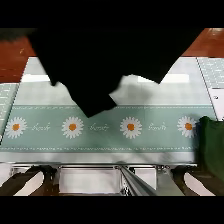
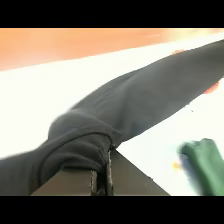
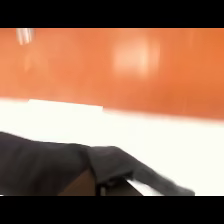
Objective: Fold the shirts.
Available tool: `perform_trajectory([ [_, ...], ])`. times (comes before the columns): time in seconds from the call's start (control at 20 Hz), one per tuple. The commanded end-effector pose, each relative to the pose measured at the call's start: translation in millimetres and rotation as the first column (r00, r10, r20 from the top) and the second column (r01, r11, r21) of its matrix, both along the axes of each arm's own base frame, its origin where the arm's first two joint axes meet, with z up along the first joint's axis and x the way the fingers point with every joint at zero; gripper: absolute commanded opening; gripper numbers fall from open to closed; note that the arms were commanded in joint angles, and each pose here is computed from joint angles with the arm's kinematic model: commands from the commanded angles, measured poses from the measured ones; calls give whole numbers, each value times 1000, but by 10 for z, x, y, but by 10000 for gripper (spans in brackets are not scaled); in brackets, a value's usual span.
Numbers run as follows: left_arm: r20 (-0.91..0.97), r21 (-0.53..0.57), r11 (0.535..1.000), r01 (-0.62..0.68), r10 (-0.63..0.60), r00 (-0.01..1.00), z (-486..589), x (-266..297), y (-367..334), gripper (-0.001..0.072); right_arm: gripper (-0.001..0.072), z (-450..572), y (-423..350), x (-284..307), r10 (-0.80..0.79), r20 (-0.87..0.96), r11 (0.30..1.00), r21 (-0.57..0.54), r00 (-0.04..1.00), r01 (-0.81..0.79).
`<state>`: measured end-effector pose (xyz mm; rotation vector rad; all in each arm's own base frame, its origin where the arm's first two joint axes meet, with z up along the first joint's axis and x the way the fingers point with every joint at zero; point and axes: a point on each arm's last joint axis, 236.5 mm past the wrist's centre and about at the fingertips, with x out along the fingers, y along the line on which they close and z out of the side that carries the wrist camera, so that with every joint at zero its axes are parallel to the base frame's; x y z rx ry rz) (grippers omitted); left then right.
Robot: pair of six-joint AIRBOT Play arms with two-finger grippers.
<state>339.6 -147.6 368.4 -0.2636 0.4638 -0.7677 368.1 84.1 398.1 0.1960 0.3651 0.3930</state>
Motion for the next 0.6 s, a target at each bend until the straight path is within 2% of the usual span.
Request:
perform_trajectory([
  [0.0,185,154,974,-166,137,973,759,-524,295,33,28,991,-69,-1027,-41,293,995,-79,955,67],
  [0.2,381,166,948,-270,191,904,1259,-1254,347,33,28,1183,-215,-1813,-102,397,977,-133,912,167],
  [0.4,496,138,921,-364,254,831,1473,-1899,415,33,28,1164,-259,-2159,-128,408,970,-137,904,199],
  [0.55,434,134,925,-355,267,861,1309,-2078,386,33,28,916,-241,-2188,-123,308,972,-152,943,177],
])
